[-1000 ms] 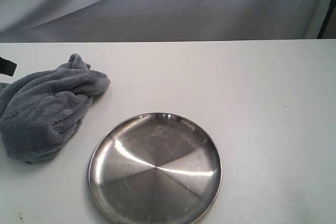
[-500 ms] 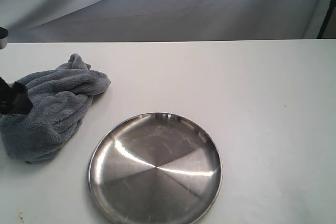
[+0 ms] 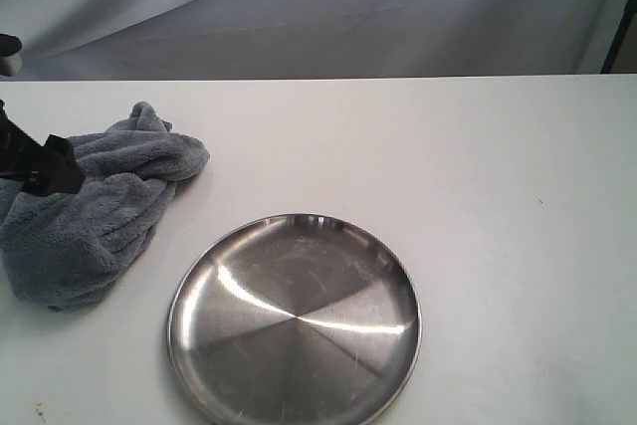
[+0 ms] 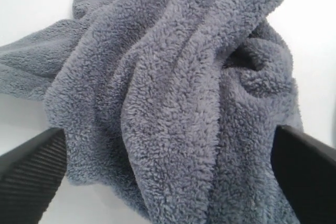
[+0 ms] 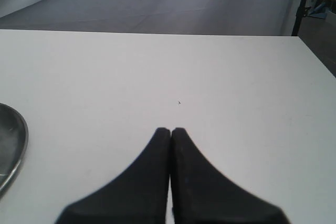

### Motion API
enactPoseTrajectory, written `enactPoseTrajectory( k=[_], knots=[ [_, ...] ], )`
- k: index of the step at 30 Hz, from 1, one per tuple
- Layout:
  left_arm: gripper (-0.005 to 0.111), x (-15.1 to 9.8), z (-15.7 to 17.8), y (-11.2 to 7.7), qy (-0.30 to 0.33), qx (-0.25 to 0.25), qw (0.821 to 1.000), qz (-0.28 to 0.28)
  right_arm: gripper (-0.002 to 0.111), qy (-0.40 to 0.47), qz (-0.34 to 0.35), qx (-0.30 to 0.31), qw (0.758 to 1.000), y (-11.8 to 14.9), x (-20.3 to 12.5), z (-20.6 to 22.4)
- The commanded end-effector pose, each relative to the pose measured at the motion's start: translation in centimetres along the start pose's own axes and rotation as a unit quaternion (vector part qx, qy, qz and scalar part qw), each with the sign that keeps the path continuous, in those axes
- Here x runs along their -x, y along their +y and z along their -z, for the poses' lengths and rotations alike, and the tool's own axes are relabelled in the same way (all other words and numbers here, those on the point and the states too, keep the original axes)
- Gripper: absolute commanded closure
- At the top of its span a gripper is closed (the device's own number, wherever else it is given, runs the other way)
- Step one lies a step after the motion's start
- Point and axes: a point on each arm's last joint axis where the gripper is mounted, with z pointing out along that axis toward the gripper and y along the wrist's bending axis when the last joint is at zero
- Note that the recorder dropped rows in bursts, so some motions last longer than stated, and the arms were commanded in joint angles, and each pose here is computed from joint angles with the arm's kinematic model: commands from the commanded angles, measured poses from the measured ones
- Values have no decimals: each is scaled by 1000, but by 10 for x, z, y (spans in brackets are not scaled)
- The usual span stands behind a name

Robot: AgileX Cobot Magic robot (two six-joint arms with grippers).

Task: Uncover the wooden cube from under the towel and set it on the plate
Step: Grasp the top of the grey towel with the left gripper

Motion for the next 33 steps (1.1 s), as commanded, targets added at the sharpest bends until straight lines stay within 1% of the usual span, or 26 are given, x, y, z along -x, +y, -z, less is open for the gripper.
enactPoseTrajectory(
  k=[1, 4, 8, 13, 16, 18, 20, 21, 23, 25, 28, 30, 33],
  knots=[
    [2, 5, 0, 0, -22, -1, 1000, 11, 108, -2, -1, -4, 1000, 0, -1, 0],
    [2, 6, -1, 0, -22, -2, 1000, 13, 108, -2, -1, -4, 1000, 0, -1, 0],
    [2, 3, -13, 0, -5, -7, 1000, 19, 108, -2, -1, -4, 1000, 0, -1, 0],
    [2, 3, -35, 3, 23, -15, 998, 57, 108, -2, -1, -4, 1000, 0, -1, 0],
    [2, 10, -37, 5, 20, -13, 996, 85, 108, -2, -1, -4, 1000, 0, -1, 0],
    [5, 10, -38, 5, 24, -15, 996, 90, 108, -2, -1, -4, 1000, 0, -1, 0],
    [13, 9, -38, 5, 30, -17, 995, 91, 108, -2, -1, -4, 1000, 0, -1, 0],
    [20, 9, -38, 5, 30, -17, 995, 91, 108, -2, -1, -4, 1000, 0, -1, 0],
    [38, 9, -38, 5, 31, -17, 995, 95, 108, -2, -1, -4, 1000, 0, -1, 0],
    [60, 8, -38, 4, 38, -21, 994, 96, 108, -2, -1, -4, 1000, 0, -1, 0],
    [89, 5, -38, 3, 53, -27, 994, 95, 108, -2, -1, -4, 1000, 0, -1, 0],
    [106, 4, -37, 2, 57, -29, 993, 95, 108, -2, -1, -4, 1000, 0, -1, 0],
    [106, 4, -37, 1, 58, -35, 992, 102, 108, -2, -1, -4, 1000, 0, -1, 0]
  ],
)
